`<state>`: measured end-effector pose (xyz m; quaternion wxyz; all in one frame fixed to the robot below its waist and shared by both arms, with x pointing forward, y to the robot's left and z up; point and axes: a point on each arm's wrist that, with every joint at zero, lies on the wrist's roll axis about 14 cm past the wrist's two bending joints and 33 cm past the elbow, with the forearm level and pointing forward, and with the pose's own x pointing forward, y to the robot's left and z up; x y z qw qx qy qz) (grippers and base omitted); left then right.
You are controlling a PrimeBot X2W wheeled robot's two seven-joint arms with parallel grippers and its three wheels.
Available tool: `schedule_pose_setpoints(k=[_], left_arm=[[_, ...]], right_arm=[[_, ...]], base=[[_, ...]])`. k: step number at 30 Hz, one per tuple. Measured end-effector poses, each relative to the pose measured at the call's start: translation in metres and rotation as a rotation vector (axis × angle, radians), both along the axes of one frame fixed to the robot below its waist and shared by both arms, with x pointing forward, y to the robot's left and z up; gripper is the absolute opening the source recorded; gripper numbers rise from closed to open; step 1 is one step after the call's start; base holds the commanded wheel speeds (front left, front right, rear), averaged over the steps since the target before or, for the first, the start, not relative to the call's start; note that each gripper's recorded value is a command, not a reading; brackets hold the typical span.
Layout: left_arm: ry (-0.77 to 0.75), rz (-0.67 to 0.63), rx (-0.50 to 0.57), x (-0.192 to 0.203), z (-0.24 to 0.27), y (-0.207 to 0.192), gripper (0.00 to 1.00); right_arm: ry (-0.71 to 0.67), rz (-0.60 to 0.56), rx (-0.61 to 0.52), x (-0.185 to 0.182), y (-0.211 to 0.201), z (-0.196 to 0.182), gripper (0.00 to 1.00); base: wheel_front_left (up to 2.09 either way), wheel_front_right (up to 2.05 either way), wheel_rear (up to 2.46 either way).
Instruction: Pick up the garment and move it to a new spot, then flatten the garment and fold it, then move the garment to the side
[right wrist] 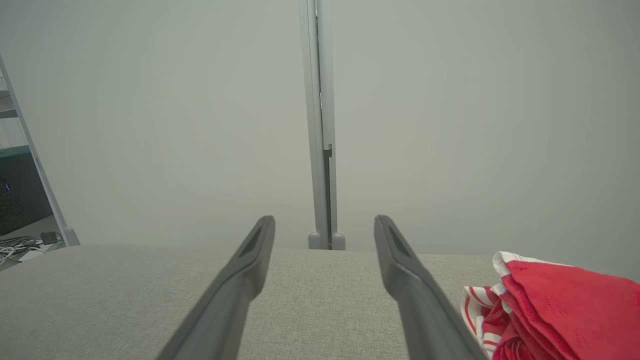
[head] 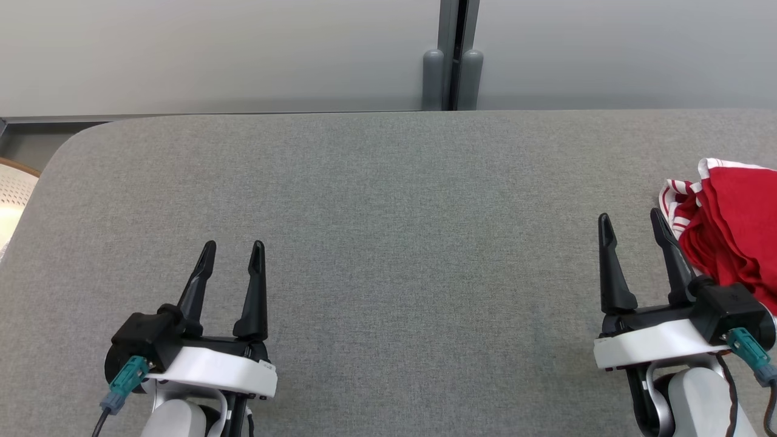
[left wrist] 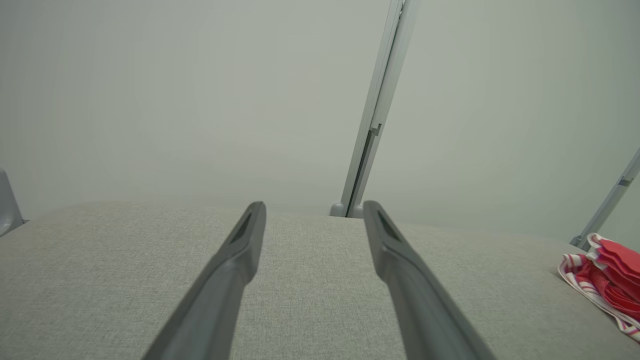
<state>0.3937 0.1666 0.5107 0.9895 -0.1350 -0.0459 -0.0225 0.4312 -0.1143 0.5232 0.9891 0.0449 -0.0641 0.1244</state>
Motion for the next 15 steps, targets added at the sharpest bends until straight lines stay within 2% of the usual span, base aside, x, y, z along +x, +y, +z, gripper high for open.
schedule_pose_setpoints(k=[9, 10, 15], left_arm=[[0.004, -0.010, -0.015, 0.000, -0.001, -0.003, 1.00], [0.004, -0.007, -0.026, 0.001, -0.001, -0.002, 0.00], [0.082, -0.005, -0.039, -0.009, -0.026, -0.003, 0.00]], right_arm=[[0.007, 0.004, -0.001, -0.001, 0.001, -0.002, 1.00], [0.012, 0.004, -0.001, -0.001, 0.001, -0.004, 0.00], [0.090, -0.003, 0.000, -0.011, -0.001, -0.029, 0.00]], base=[[0.00, 0.00, 0.00], [0.00, 0.00, 0.00], [0.00, 0.00, 0.00]])
